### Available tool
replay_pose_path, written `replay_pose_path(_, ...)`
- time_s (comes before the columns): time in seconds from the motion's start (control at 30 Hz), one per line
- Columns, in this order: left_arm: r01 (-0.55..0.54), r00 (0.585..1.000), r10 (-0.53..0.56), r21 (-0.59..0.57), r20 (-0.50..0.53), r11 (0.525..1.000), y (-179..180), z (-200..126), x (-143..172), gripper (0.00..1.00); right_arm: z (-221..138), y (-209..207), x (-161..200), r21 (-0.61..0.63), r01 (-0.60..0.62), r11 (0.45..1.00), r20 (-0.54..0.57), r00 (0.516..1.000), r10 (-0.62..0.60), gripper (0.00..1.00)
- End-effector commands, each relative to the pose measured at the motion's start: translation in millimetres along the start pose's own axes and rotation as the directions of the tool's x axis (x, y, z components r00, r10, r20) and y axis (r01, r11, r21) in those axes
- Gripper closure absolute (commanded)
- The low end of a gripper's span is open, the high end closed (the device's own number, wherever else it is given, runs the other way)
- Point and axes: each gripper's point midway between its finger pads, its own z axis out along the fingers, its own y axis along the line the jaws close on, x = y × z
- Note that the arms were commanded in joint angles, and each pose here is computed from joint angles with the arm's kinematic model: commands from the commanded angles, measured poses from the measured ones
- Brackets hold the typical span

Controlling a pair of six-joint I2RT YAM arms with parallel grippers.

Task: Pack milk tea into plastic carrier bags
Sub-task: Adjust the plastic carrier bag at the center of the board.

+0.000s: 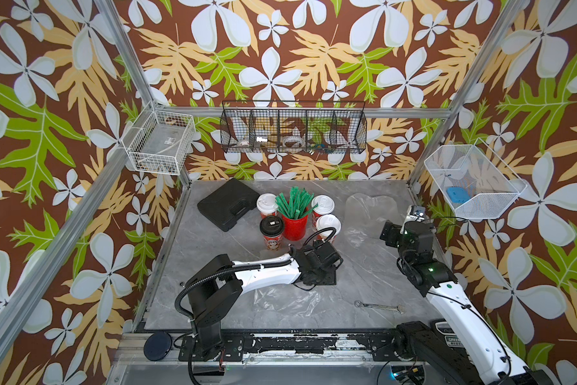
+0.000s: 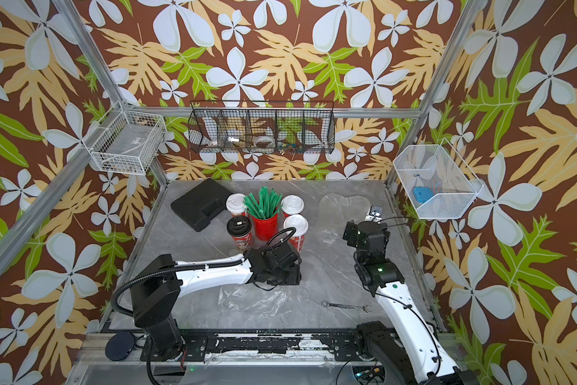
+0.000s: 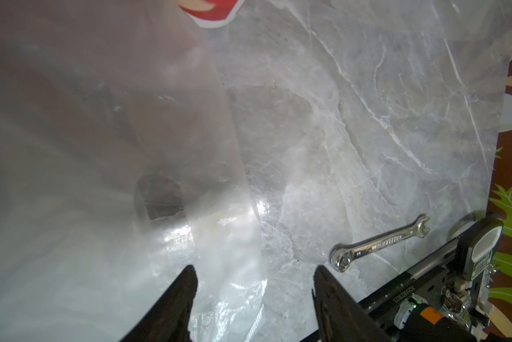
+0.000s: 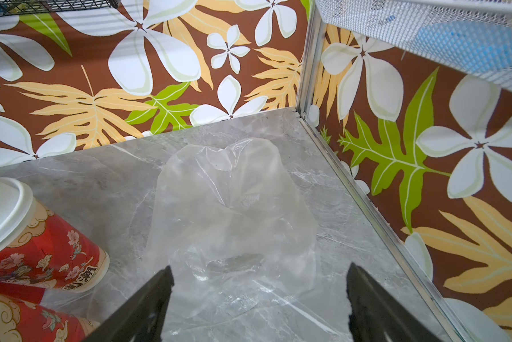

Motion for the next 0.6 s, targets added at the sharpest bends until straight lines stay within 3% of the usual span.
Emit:
replay_pose_path(0.0, 0.021, 0.999, -0.020, -0.050, 0.026, 0.999, 8.2, 2.7, -4.2, 0.34, -2.4, -3.2, -0.2, 0.009, -0.006, 1.000, 0.011, 1.000, 0.006, 0.10)
replay_pose_path(0.23, -0.015, 1.000, 0.014, -0.110, -0.009, 0.994, 12.9, 19.5, -2.3, 0.33, -8.0, -7.6, 0.4, 0.018, -0.010, 1.000, 0.022, 1.000, 0.010, 0.09)
replay_pose_path(0.57, -0.037, 0.999, 0.034, -0.082, -0.042, 0.996, 2.4, 37.0, 0.3, 0.35, -11.4, -11.4, 2.0, 0.028, -0.017, 0.999, 0.027, 1.000, 0.016, 0.09)
